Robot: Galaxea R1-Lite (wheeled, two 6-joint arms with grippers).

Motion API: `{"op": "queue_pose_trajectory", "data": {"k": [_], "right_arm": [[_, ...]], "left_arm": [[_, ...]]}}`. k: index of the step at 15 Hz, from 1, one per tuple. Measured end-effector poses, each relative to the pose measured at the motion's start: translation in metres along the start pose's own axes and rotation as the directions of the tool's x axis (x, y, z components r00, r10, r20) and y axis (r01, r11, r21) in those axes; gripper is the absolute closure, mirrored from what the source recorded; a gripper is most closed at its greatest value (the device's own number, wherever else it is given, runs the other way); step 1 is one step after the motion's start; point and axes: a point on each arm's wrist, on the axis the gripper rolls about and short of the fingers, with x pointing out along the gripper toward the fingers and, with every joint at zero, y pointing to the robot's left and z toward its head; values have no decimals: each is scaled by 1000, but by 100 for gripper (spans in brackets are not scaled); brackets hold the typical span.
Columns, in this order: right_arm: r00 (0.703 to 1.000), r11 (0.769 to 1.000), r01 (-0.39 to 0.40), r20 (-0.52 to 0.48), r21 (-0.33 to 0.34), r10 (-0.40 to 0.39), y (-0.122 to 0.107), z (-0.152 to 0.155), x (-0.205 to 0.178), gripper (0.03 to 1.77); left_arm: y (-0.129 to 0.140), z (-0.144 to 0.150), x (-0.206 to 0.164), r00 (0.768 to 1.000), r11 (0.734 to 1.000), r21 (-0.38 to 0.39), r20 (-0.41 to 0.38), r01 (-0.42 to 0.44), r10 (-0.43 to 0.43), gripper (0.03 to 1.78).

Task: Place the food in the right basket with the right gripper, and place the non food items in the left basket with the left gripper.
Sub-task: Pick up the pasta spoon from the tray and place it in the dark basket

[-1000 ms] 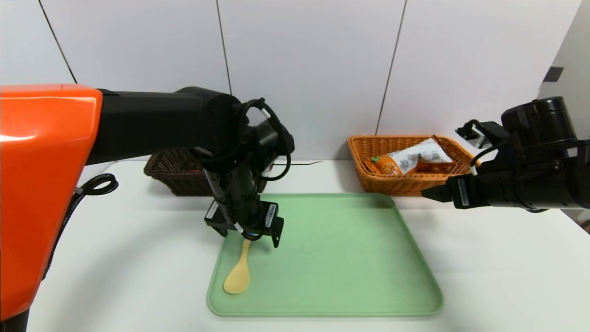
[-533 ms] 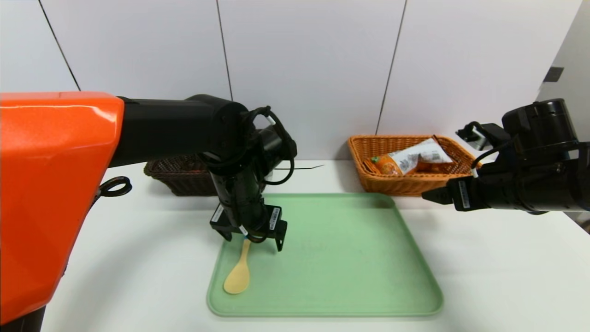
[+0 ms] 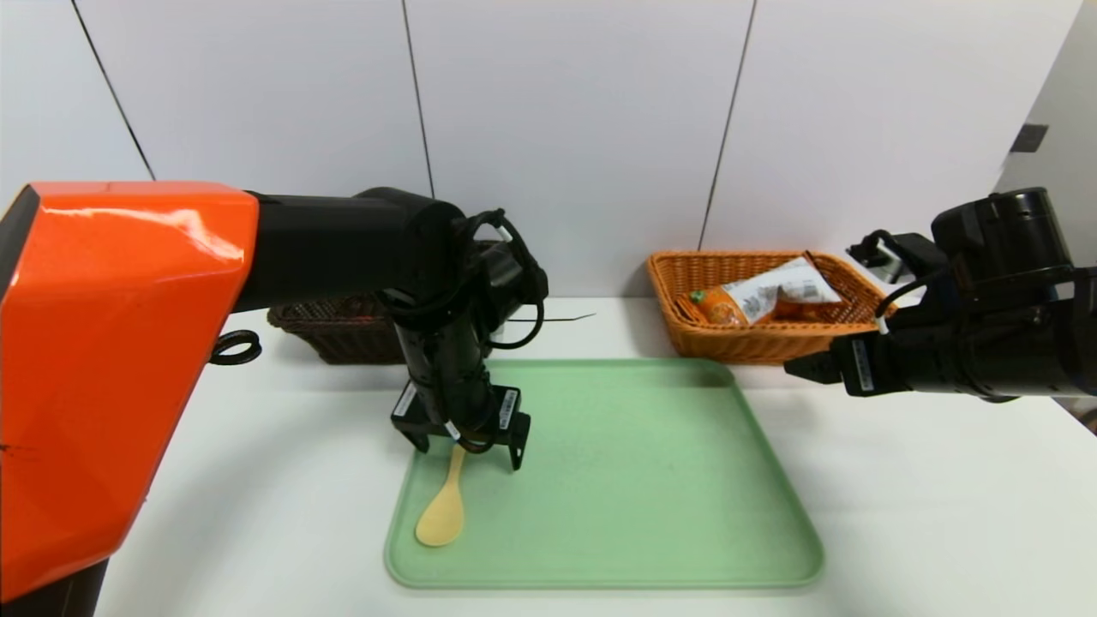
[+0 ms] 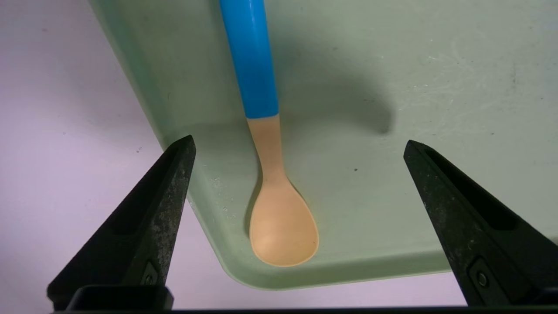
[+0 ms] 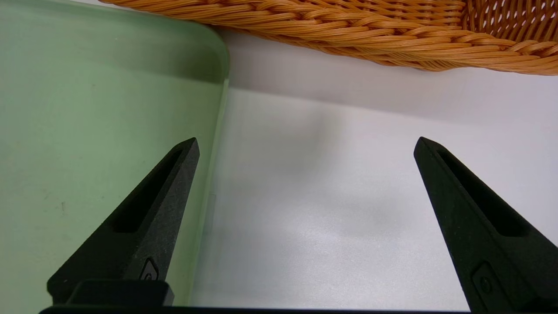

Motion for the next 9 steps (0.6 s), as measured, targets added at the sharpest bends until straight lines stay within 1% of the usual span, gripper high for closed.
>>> {"op": "queue_pose_trajectory", "data": {"k": [9], "right_arm": [[1000, 1000, 2, -7, -1, -2, 0, -2, 1, 10]], "left_arm": [[-1, 3, 7, 1000, 1000, 0, -2, 0, 0, 12]]}}
